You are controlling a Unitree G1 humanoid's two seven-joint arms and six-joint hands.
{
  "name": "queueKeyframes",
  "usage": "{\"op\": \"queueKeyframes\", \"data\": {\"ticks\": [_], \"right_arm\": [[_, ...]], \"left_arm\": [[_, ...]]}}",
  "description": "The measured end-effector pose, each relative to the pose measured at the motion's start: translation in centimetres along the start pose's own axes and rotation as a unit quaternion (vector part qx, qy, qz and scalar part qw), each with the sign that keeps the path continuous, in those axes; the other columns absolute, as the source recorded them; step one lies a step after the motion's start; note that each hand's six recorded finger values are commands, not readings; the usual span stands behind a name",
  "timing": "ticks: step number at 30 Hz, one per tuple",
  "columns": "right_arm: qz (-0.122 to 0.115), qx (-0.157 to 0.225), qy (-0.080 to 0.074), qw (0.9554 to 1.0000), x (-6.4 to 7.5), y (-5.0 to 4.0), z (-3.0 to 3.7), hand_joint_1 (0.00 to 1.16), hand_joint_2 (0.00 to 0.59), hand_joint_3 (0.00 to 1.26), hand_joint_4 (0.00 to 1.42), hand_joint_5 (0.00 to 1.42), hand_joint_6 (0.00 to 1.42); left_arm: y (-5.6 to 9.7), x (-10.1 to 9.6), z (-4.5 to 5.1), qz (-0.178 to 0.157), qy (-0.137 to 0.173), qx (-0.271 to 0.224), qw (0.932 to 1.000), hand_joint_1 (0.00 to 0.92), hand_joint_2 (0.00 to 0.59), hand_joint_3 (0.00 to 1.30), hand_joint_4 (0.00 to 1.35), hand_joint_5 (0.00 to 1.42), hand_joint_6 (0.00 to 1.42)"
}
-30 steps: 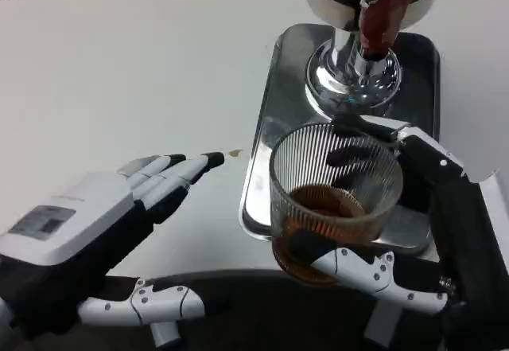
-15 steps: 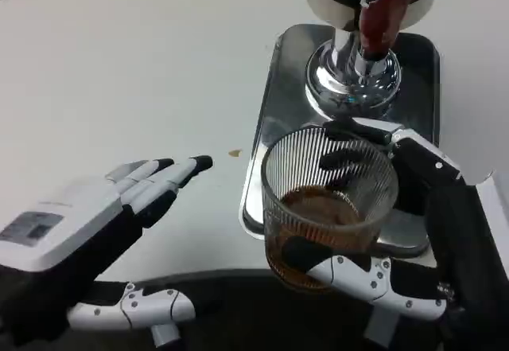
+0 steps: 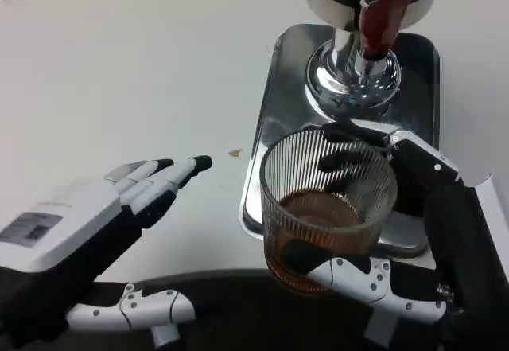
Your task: Grasp the cup under the faucet to collect the drink, then remove the cup.
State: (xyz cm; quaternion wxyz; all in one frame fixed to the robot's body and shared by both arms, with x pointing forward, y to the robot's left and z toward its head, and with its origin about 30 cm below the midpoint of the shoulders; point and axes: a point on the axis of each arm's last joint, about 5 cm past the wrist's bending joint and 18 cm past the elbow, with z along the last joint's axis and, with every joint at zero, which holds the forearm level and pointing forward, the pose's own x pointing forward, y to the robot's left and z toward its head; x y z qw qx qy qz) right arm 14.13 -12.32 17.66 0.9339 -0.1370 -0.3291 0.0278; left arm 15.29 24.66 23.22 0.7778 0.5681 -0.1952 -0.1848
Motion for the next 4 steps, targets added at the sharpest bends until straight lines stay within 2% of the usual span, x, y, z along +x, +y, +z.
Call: {"op": "queueKeyframes", "data": {"ticks": [4], "right_arm": [[0.0, 0.0, 0.0, 1.0, 0.0, 0.0, 0.0, 0.85, 0.178, 0.93, 1.07, 1.26, 1.16]], "left_arm": [[0.03, -0.02, -0.01, -0.001, 0.0, -0.001, 1.0, 0.0, 0.09, 0.0, 0.0, 0.0, 0.0]]}}
